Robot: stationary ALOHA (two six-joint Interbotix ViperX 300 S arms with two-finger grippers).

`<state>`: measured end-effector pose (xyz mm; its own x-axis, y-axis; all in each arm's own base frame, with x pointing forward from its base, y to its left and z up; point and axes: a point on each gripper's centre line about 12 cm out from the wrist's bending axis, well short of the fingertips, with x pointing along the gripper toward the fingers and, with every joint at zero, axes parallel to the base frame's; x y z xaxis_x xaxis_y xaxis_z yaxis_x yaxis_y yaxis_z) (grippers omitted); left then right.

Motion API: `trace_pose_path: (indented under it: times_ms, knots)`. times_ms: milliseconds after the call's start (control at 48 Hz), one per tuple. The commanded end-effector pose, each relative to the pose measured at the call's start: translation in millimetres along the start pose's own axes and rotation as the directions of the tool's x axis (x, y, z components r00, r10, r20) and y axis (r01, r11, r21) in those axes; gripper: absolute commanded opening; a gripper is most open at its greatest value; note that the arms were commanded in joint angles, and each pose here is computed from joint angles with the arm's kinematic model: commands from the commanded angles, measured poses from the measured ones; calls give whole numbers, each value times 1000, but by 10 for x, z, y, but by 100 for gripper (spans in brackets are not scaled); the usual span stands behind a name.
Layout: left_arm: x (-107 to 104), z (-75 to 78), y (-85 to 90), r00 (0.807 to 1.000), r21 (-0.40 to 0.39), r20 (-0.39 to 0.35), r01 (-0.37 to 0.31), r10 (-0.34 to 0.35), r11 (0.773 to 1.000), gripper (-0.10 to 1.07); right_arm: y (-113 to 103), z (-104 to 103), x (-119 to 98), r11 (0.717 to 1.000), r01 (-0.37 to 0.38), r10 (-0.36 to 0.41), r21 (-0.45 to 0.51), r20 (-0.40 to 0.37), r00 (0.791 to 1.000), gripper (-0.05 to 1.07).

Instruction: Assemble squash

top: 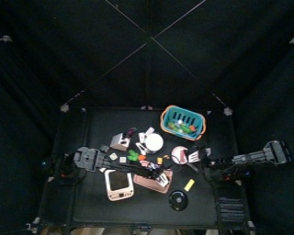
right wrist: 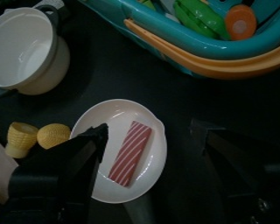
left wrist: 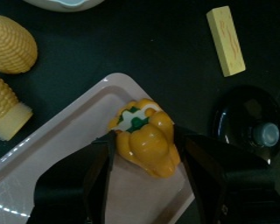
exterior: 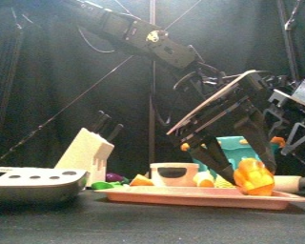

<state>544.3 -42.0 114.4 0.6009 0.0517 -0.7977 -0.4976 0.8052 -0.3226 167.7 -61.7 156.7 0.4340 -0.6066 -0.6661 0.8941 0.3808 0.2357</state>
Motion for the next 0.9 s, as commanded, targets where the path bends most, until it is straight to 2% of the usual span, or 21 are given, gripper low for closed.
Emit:
trace_pose_path:
  times_ms: [0, 438, 875]
  knots:
    - [-76, 113, -60, 999, 1, 29, 19, -19, 1000, 80, 21, 22, -7, 1000, -4, 4, 5, 5, 1000, 104]
    - [-226, 213, -106, 998, 19, 60, 29, -30, 999, 82, 21, 22, -7, 1000, -4, 4, 4, 5, 1000, 104]
    - [-353, 281, -111, 997, 40, 74, 9, -12, 999, 82, 21, 22, -7, 1000, -4, 4, 5, 5, 1000, 104]
